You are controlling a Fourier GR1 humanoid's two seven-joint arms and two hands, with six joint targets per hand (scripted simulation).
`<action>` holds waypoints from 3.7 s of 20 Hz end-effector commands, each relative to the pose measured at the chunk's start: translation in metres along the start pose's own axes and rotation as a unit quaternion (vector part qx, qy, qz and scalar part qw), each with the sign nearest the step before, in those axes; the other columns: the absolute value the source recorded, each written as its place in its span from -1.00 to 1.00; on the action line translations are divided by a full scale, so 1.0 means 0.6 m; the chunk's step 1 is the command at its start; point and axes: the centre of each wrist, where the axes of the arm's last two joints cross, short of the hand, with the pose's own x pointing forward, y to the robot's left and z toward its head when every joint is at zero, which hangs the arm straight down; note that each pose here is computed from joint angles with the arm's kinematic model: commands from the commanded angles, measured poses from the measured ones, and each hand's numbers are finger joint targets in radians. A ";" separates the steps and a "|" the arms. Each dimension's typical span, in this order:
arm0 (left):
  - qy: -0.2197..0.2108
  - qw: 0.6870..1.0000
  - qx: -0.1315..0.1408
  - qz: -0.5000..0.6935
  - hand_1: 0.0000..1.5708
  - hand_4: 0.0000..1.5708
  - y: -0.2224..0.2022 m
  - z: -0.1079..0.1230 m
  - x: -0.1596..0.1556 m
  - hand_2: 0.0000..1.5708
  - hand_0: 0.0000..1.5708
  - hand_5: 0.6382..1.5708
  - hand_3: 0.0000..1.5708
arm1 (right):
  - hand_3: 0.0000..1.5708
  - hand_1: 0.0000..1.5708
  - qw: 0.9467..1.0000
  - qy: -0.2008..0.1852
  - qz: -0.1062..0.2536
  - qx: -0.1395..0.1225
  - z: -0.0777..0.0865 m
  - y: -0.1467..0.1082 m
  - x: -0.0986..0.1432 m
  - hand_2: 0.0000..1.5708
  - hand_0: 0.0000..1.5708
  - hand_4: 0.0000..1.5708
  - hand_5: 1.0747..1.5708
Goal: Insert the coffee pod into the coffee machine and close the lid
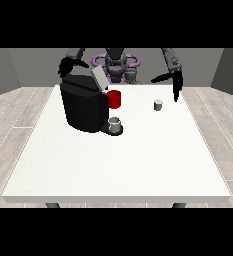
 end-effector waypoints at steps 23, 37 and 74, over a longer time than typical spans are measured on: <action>0.049 0.976 -0.045 -0.206 -0.28 -1.00 -0.035 -0.058 -0.033 -0.11 -0.28 1.00 -0.47 | -1.00 -1.00 0.998 0.035 0.036 -0.025 -0.046 0.005 -0.042 -1.00 -1.00 -0.50 1.00; -0.009 0.963 0.023 -0.269 0.17 -0.54 -0.034 -0.091 -0.022 0.33 0.17 1.00 0.06 | -1.00 -1.00 0.999 0.031 0.023 -0.014 -0.073 0.027 -0.013 -1.00 -1.00 -0.34 1.00; -0.141 0.947 -0.005 -0.287 0.36 -0.34 0.016 -0.209 0.329 0.55 0.36 1.00 0.57 | -1.00 -1.00 0.998 0.050 -0.007 0.024 -0.060 0.059 -0.055 -1.00 -1.00 -0.37 1.00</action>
